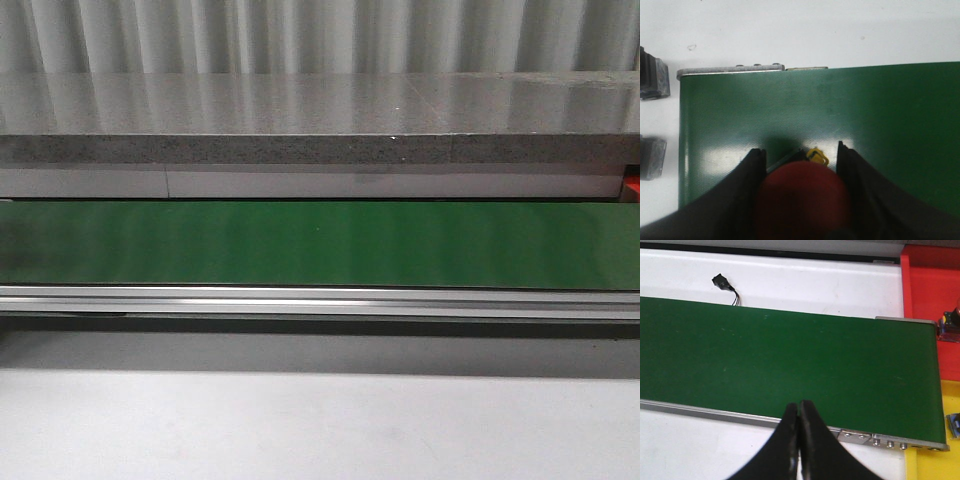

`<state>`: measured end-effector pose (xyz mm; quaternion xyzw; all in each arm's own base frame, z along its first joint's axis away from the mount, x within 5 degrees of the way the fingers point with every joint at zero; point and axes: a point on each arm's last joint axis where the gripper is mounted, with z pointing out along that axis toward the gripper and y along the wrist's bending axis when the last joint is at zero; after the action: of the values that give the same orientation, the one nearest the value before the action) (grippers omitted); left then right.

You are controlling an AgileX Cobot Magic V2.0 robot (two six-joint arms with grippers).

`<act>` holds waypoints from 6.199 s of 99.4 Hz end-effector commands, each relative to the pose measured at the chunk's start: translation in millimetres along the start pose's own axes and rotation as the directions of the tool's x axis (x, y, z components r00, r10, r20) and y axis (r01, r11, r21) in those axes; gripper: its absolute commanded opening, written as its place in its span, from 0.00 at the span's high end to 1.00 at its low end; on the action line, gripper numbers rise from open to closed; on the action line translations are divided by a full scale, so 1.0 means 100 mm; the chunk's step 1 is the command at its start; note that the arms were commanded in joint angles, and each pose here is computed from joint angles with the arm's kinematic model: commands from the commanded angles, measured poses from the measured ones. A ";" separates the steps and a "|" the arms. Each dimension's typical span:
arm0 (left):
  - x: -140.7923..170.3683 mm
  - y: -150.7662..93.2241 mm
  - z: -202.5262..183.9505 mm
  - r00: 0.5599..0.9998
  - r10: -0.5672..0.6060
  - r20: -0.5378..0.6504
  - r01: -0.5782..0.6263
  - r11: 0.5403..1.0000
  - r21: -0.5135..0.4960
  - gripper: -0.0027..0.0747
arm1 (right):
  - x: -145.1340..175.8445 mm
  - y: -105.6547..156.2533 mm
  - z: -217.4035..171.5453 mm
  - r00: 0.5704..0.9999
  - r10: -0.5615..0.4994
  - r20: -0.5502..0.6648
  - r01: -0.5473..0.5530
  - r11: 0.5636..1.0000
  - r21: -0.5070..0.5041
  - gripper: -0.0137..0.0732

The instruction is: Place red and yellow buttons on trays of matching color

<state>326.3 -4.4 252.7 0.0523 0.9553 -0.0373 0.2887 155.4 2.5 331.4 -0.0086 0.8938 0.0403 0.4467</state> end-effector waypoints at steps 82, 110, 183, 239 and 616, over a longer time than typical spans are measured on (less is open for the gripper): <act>-0.22 -0.07 -0.61 0.978 0.026 0.206 -0.023 1.000 -0.015 0.13 | -0.11 0.00 -0.07 0.996 -0.009 0.087 0.009 1.000 0.007 0.99; -0.15 0.26 -1.08 0.933 -0.162 0.321 0.194 0.978 -0.071 0.14 | -0.11 0.00 -0.07 0.996 -0.009 0.087 0.009 1.000 0.007 0.99; 0.84 1.64 -0.21 0.776 -0.592 0.219 0.631 0.716 -0.300 0.14 | -0.11 0.00 -0.07 0.996 -0.009 0.088 0.009 1.000 0.008 0.99; 0.62 1.94 0.09 0.775 -0.595 0.215 0.632 0.714 -0.302 0.14 | -0.11 0.00 -0.07 0.996 -0.009 0.088 0.009 1.000 0.008 0.99; 1.35 -0.36 -1.77 0.904 -0.048 0.425 0.048 0.999 0.010 0.86 | -0.12 0.00 -0.07 0.996 -0.009 0.092 0.009 1.000 0.008 0.99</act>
<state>109.7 -9.9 310.7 0.0199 0.8949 -0.0455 0.4436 155.3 2.6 331.2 -0.0087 0.8941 0.0404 0.4459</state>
